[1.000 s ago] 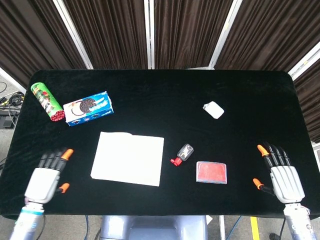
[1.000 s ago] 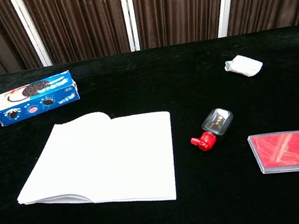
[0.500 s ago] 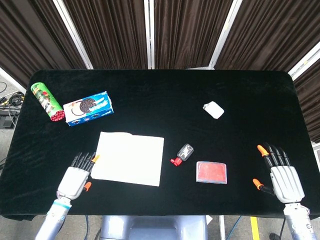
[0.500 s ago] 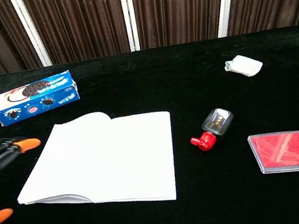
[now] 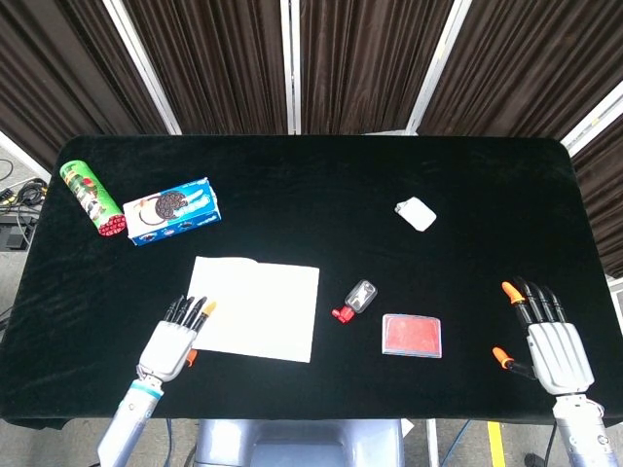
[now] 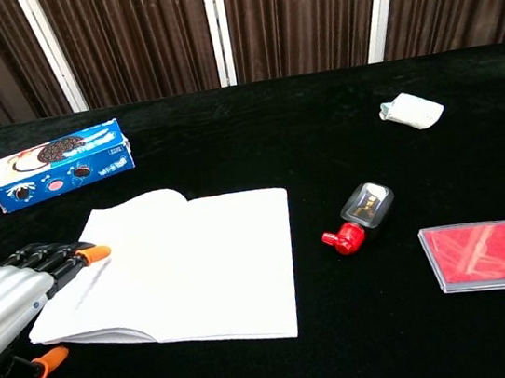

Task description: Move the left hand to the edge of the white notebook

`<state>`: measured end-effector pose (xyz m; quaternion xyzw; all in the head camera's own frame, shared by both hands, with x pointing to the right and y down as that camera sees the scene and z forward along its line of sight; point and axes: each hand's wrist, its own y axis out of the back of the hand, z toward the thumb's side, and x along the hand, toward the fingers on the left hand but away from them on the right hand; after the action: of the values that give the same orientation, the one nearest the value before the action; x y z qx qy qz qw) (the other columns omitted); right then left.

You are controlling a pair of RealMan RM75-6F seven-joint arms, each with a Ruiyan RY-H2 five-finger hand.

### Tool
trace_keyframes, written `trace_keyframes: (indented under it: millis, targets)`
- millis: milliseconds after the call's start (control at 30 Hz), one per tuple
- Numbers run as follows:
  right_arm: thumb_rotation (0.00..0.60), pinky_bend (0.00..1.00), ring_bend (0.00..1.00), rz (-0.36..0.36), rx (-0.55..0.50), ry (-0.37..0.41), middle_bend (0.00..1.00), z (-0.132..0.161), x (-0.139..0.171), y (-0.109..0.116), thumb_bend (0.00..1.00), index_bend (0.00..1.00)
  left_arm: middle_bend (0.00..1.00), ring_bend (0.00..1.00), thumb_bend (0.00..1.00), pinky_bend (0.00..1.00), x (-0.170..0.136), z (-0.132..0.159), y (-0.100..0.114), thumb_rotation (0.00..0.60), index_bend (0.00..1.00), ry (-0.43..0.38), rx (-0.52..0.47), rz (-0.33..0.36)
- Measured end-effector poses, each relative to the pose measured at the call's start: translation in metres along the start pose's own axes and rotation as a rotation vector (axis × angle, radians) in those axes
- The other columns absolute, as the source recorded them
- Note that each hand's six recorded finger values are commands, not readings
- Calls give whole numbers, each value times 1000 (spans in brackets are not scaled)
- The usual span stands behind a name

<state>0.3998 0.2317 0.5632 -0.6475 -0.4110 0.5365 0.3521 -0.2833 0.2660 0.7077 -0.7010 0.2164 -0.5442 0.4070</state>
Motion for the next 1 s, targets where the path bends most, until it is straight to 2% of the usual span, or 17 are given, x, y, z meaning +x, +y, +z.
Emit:
trace_keyframes:
  millis: [333,533,1000]
  targets:
    - [600,0,0,0,-5,-2,0,-1,0,1,85,0,0,0,568,0,5,5,-2,600,0,-13,-1,17]
    - [600,0,0,1,-2,1,0,0,0,1,84,0,0,0,574,0,2,9,6,600,0,-30,-11,56]
    - [600,0,0,8,-1,-1,0,1,1,-1,84,0,0,0,572,0,-3,11,40,600,0,-50,-23,143]
